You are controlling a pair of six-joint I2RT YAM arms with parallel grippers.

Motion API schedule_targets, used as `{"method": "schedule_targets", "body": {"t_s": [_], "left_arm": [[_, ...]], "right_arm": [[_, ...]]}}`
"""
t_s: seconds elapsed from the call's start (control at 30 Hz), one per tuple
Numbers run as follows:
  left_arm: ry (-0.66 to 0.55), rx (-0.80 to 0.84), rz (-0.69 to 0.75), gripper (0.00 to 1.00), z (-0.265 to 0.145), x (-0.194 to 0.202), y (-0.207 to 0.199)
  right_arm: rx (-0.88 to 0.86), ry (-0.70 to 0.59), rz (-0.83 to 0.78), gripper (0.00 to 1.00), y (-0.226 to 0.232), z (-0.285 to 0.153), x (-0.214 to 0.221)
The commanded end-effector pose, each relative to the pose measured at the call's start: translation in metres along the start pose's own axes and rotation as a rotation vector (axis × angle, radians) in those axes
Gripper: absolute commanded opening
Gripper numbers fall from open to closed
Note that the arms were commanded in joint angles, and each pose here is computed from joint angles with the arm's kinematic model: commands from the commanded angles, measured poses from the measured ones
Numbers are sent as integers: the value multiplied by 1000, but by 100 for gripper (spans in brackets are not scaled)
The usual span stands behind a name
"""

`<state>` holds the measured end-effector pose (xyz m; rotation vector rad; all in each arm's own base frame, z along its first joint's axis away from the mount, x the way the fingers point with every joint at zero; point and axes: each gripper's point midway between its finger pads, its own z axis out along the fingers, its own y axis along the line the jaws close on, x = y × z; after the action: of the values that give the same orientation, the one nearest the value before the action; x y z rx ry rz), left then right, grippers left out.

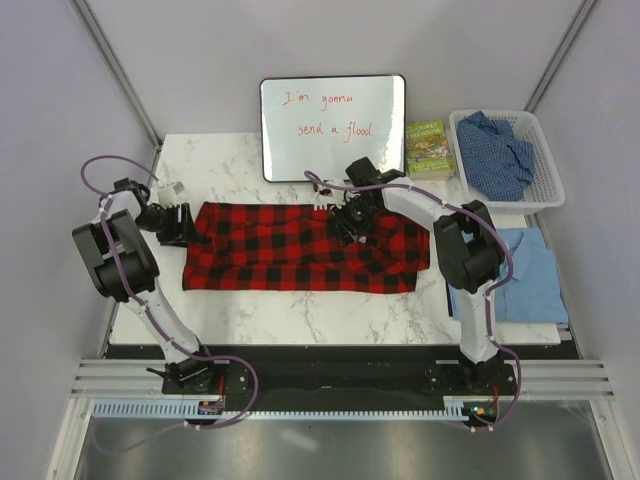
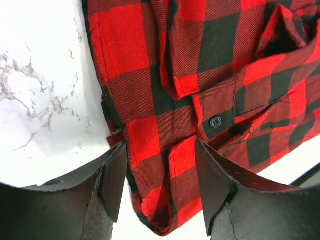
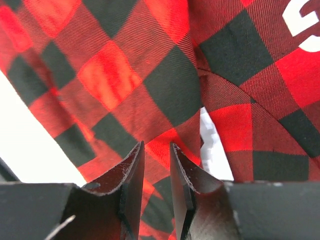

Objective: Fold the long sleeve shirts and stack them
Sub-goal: Fold the shirt

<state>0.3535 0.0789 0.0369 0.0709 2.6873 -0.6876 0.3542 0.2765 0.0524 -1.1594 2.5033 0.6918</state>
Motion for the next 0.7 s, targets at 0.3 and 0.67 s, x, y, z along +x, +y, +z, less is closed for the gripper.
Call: {"method": "schedule_targets", "body": {"t_s": [0.3, 0.67], "left_arm": [[189, -35, 668, 57, 24, 44, -86], [459, 123, 868, 43, 62, 145, -154]], "right_arm": [[163, 162, -40, 31, -41, 7, 57], [265, 213, -23, 31, -98, -34, 80]]}}
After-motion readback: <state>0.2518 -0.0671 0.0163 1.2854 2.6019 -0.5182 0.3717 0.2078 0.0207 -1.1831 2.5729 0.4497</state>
